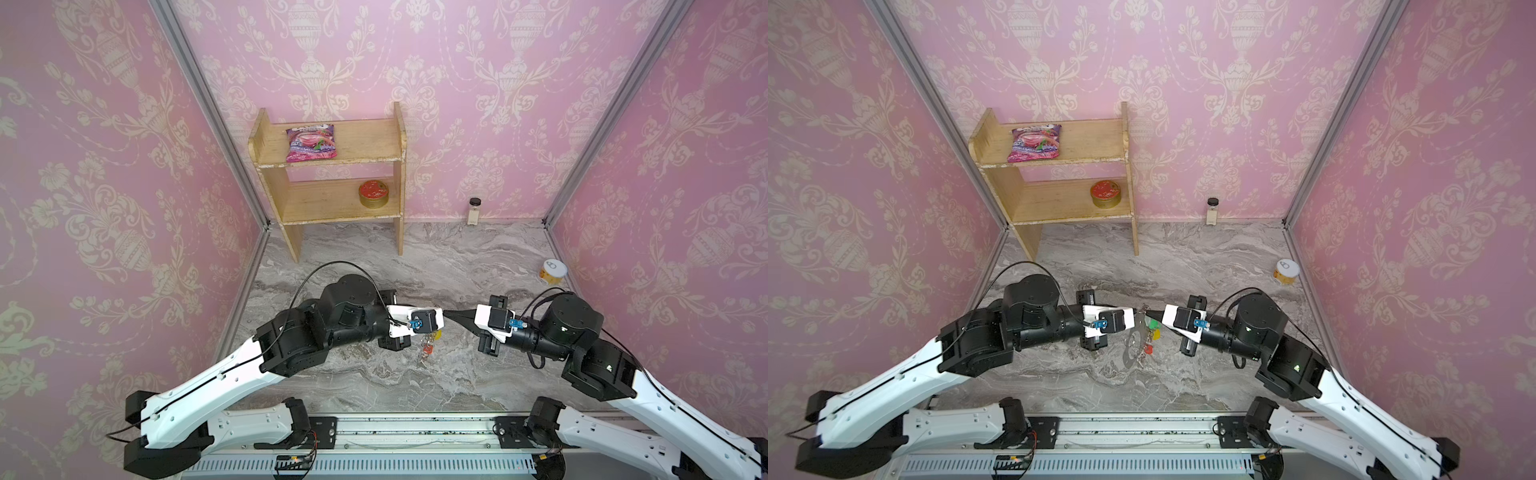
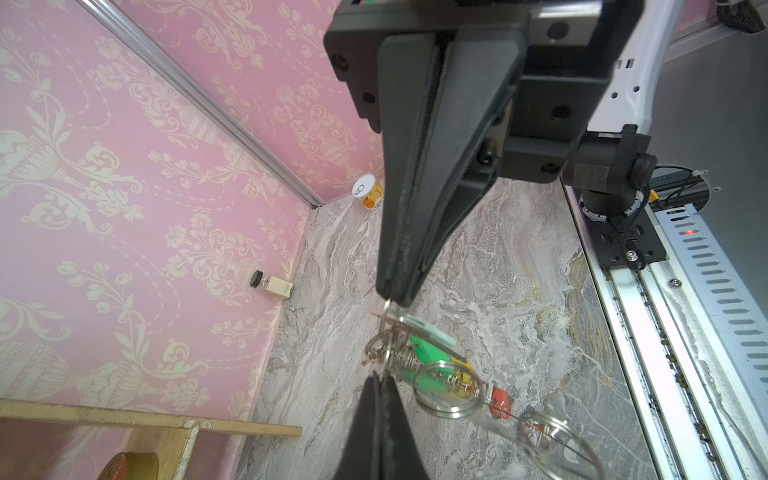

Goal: Put the keys on the keyring

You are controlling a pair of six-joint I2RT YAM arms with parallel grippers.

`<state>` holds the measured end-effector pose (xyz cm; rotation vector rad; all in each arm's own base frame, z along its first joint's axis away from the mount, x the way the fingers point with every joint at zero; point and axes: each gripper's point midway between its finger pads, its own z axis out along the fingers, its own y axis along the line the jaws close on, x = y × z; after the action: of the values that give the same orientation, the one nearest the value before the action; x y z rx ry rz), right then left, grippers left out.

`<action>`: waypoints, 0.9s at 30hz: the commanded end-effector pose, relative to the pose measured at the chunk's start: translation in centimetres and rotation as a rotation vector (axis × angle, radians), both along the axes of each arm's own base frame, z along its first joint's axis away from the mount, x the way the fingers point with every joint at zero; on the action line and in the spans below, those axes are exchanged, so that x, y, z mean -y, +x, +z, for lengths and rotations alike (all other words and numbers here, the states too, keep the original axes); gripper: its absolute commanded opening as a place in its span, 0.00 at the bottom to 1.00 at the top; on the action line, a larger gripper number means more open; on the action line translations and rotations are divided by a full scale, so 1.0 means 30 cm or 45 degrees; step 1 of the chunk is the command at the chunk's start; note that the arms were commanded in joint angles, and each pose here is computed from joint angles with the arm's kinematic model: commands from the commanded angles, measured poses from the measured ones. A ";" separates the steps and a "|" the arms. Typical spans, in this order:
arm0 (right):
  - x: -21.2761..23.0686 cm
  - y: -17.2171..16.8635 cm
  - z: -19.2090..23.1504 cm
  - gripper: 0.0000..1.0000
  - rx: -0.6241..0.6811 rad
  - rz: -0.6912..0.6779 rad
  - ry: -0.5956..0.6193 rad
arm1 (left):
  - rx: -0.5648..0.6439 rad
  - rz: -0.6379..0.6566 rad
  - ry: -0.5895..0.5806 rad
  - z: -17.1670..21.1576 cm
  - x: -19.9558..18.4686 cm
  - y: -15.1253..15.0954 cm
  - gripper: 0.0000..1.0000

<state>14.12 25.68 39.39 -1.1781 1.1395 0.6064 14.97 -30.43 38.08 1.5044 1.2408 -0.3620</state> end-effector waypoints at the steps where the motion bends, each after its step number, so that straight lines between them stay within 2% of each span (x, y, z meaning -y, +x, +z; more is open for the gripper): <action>1: 0.003 -0.016 0.040 0.00 0.026 0.018 0.017 | 0.053 -0.020 -0.082 0.092 -0.003 -0.016 0.00; 27: 0.013 -0.049 0.057 0.00 0.046 0.064 0.033 | 0.052 -0.025 -0.073 0.090 0.004 -0.017 0.00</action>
<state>13.35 25.27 40.09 -1.1810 1.1132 0.6220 14.75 -30.49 38.40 1.5037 1.2315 -0.3672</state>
